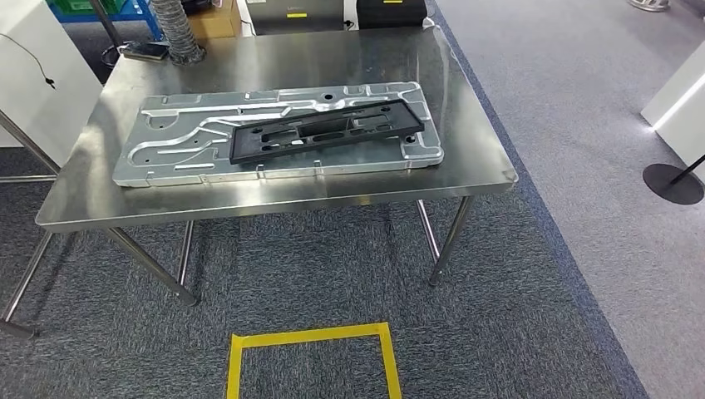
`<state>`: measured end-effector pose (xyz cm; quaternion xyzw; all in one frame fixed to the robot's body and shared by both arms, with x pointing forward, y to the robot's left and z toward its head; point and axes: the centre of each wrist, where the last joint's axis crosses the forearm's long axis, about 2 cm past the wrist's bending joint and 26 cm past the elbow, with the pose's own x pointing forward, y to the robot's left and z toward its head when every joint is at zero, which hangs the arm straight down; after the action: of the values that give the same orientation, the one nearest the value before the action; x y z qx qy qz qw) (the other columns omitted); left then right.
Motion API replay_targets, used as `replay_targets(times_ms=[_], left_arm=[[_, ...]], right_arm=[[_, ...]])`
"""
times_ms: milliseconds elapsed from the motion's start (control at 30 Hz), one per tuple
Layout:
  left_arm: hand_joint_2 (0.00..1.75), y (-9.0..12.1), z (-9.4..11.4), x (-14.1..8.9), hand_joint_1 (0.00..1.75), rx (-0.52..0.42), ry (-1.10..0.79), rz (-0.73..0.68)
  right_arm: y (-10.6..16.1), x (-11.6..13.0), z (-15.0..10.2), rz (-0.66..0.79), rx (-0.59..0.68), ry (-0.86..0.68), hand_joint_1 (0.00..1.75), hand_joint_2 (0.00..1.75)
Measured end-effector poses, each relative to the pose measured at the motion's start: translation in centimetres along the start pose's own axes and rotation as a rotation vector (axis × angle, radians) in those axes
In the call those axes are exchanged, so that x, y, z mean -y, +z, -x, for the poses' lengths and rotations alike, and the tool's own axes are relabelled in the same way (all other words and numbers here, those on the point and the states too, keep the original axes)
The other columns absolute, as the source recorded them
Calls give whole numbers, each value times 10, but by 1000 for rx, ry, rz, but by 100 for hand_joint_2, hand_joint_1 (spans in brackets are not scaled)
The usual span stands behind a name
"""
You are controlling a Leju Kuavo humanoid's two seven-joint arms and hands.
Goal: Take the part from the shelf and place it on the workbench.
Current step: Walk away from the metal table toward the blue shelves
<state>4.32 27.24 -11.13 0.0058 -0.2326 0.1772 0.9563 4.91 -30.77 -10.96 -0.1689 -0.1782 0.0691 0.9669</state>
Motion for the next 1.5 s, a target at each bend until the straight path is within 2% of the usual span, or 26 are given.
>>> replay_targets(times_ms=[267,433,900,1233,1500], left_arm=[[0,-1,-4,-15,0,20,-31,-25],[0,-4,-10,-18,0,45,-41,-26],[0,-4,-11,-17,0,57,-32,-20],[0,-3,-7,-12,0,44,-28,7],[0,-3,-9,-10,0,57,-21,-4]], right_arm=[[6,-17,0,-38,-96,7,0,0],[9,-24,-1,-49,-113,2,0,0],[8,-24,-4,-53,-50,-6,0,0],[6,-20,-3,-50,-86,-71,0,0],[6,-19,-2,-89,-56,-89,0,0]])
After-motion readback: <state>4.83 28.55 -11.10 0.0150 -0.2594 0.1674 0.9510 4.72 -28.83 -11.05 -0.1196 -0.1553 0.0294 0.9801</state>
